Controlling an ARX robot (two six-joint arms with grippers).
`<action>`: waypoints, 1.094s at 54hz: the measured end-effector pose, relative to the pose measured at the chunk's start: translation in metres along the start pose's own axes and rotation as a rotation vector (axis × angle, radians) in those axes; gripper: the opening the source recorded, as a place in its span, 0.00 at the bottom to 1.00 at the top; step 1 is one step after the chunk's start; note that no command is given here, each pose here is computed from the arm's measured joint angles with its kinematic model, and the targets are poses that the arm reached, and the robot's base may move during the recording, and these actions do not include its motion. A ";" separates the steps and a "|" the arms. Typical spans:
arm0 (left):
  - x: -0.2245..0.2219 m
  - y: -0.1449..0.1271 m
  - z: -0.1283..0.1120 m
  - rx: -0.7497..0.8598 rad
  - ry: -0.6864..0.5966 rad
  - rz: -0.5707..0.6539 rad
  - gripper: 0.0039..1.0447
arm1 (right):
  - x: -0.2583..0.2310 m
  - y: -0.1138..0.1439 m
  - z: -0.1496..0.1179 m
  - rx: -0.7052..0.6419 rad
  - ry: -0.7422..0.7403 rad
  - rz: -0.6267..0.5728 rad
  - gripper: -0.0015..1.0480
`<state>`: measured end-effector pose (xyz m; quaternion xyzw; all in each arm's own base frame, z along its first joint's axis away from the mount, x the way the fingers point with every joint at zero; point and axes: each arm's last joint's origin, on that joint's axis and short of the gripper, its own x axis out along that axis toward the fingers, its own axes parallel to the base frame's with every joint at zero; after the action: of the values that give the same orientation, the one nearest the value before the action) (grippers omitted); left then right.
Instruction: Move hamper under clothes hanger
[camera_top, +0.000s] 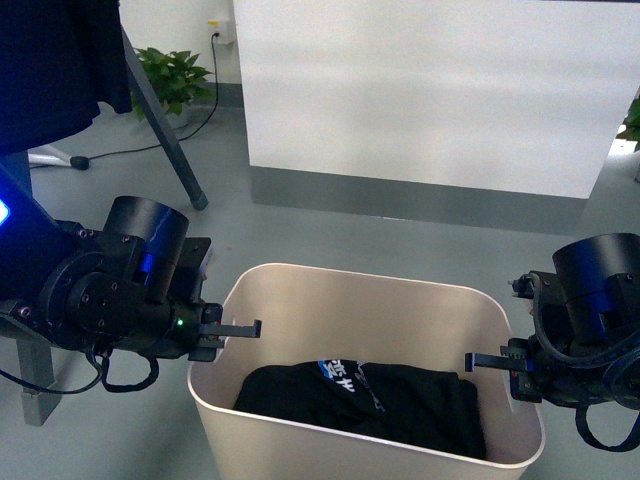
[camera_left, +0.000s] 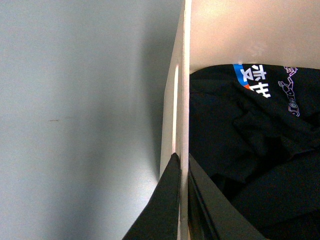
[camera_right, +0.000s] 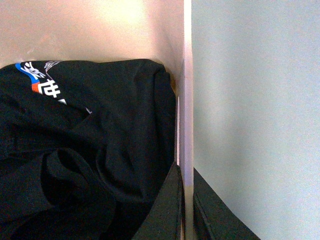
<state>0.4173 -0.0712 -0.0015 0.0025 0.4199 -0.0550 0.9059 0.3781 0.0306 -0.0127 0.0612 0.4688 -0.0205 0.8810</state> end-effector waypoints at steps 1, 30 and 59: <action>0.000 0.000 0.000 0.001 0.000 0.001 0.04 | 0.000 0.000 0.000 -0.001 0.003 -0.001 0.03; -0.019 -0.001 -0.021 0.007 0.044 0.022 0.04 | 0.002 0.002 -0.004 -0.040 0.010 -0.023 0.03; -0.036 0.020 -0.013 -0.031 -0.005 -0.037 0.09 | 0.004 0.005 -0.005 -0.058 0.002 -0.029 0.03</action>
<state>0.3861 -0.0473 0.0165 -0.0194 0.4182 -0.0650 0.9058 0.3767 0.0359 -0.0184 0.0290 0.4710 -0.0197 0.8814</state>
